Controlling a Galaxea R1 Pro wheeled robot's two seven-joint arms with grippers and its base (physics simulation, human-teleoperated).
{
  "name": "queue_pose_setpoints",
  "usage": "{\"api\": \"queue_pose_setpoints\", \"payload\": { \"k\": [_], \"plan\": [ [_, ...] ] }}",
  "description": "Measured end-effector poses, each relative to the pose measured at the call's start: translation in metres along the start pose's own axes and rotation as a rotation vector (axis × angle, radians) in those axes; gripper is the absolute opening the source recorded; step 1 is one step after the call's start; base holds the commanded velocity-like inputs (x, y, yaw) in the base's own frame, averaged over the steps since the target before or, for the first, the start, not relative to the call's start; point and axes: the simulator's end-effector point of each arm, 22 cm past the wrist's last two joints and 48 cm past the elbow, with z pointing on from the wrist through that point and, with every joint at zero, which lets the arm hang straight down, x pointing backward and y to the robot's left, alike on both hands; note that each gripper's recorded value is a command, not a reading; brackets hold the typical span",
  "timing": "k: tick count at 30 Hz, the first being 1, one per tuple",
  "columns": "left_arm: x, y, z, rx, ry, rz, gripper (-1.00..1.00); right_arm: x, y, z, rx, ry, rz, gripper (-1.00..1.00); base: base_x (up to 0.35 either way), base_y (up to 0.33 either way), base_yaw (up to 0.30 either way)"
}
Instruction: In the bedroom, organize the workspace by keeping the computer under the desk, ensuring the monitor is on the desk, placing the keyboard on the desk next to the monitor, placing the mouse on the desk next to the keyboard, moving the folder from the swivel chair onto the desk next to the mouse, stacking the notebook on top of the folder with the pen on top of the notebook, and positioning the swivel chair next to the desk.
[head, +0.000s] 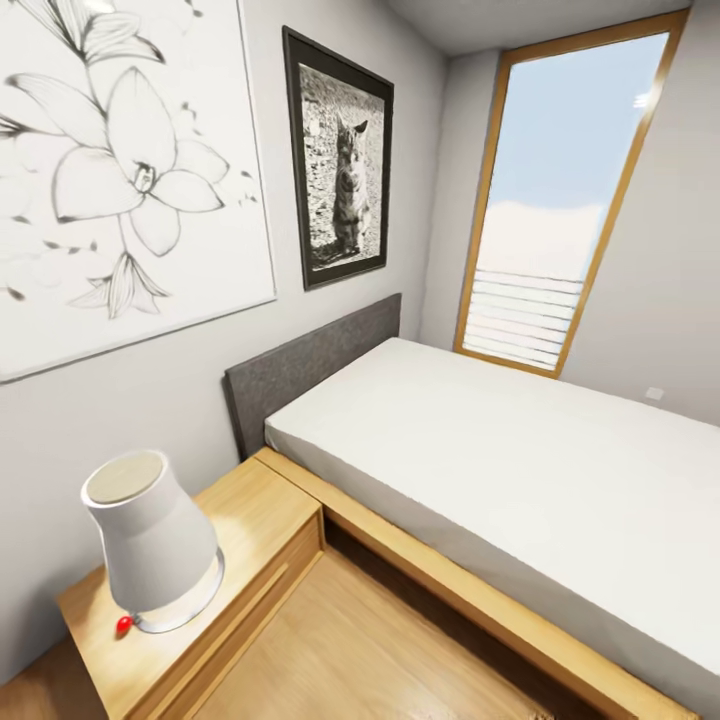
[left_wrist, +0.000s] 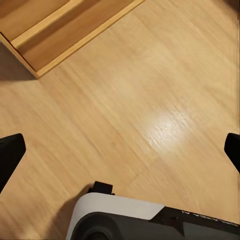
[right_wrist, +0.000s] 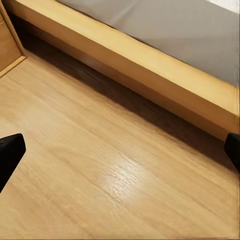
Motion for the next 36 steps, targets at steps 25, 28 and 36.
{"api": "queue_pose_setpoints", "payload": {
  "k": [25,28,36],
  "plan": [
    [0.0006,0.0002,-0.0001,0.000,0.002,0.000,1.00,-0.0003,0.0001,0.0000,0.000,-0.001,0.000,1.00,0.000,0.000,-0.300],
    [0.0006,0.0002,-0.0001,0.000,0.002,0.000,1.00,-0.0002,0.0000,0.0000,0.000,-0.001,0.000,1.00,0.000,0.000,-0.300],
    [0.0009,0.0002,-0.0002,0.000,0.002,0.000,1.00,-0.0005,0.0001,0.0001,0.000,-0.002,0.000,1.00,0.000,0.000,-0.300]
  ]
}}
